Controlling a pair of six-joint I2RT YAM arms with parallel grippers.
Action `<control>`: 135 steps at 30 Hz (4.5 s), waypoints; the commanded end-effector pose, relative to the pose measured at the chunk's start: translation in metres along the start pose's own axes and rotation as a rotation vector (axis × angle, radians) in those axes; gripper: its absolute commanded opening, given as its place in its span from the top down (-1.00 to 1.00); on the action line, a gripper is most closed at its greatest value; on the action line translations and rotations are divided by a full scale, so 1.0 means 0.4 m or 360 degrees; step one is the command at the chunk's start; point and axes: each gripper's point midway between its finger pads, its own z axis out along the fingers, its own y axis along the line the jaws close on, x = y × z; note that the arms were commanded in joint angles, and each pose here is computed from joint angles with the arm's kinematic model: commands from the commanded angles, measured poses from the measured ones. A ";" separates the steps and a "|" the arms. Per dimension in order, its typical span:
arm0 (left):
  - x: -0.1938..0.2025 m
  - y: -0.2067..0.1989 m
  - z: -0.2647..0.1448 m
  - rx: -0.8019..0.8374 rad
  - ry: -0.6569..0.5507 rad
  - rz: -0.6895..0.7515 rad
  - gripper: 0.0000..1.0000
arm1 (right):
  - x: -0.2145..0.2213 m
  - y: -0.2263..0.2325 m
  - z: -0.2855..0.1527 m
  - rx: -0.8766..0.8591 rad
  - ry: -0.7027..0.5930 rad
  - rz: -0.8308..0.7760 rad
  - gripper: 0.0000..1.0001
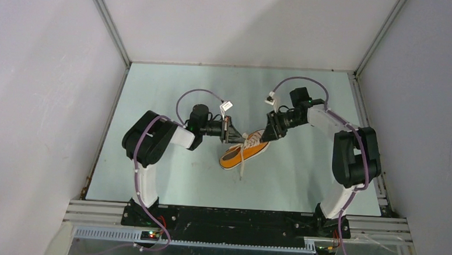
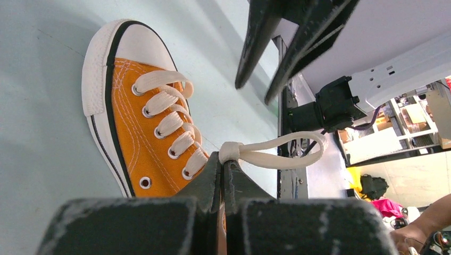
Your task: Tie the shoes
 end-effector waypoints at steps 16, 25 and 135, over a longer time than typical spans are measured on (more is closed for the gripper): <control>0.015 -0.005 -0.014 -0.0018 0.0049 0.0086 1.00 | -0.032 -0.002 0.103 0.0044 0.0090 -0.0380 0.39; 0.008 -0.010 -0.012 -0.0006 0.0044 0.0084 1.00 | -0.048 -0.014 0.113 0.0054 0.0062 -0.0394 0.39; -0.042 0.221 -0.273 -0.1287 0.0367 0.0412 1.00 | 0.240 0.003 -0.011 0.0262 0.0445 0.0209 1.00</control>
